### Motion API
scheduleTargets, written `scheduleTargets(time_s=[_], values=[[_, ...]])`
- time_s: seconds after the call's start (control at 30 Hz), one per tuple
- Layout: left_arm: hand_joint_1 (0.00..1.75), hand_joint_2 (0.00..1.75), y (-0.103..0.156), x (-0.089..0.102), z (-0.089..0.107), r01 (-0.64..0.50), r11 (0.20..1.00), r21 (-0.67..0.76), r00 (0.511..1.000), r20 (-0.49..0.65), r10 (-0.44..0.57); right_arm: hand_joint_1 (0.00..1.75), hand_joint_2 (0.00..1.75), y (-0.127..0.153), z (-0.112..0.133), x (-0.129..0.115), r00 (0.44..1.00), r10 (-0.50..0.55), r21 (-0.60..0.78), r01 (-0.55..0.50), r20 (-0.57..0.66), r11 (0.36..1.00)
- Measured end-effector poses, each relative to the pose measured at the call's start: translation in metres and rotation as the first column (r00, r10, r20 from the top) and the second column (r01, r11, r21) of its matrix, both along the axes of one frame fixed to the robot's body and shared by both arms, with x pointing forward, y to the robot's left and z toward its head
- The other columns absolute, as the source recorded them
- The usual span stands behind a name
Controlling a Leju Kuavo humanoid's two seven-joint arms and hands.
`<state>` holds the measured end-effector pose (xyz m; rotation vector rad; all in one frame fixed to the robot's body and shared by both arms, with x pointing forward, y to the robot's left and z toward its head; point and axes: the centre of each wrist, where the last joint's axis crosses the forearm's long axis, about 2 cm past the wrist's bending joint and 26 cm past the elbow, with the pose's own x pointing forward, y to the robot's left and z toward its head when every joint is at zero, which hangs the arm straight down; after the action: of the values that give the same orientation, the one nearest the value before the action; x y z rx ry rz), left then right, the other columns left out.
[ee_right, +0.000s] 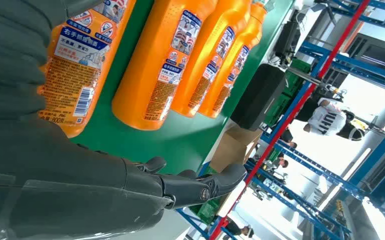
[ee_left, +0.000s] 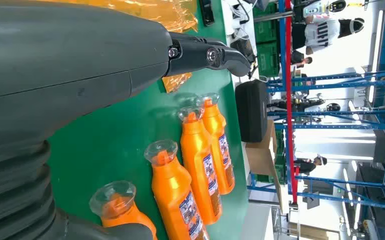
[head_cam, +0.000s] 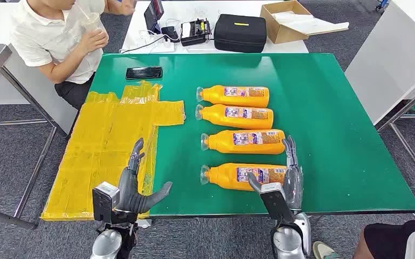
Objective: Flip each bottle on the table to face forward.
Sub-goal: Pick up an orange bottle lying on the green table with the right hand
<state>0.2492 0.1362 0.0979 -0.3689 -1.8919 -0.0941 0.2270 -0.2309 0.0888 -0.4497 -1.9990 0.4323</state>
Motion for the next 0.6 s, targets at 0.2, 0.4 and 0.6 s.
scheduleTargets(time_s=[0.2, 0.4, 0.6], values=[[0.0, 1.75, 0.0, 0.0, 0.0, 0.0, 1.0, 0.001, 1.0, 0.0, 0.0, 0.0, 1.75, 0.0, 0.0, 0.0, 1.0, 0.0, 0.0, 0.0, 0.0, 1.0], [0.0, 1.75, 0.004, -0.007, 0.008, -0.034, 0.998, 0.048, 0.998, 0.046, 0.031, 0.0, 1.75, 0.008, 0.004, -0.008, 1.0, -0.014, -0.028, 0.014, 0.003, 1.0], [0.0, 1.75, 0.006, -0.01, 0.013, -0.059, 0.996, 0.071, 0.996, 0.075, 0.054, 0.0, 1.75, 0.009, 0.008, -0.01, 1.0, -0.024, -0.027, 0.024, 0.014, 0.999]])
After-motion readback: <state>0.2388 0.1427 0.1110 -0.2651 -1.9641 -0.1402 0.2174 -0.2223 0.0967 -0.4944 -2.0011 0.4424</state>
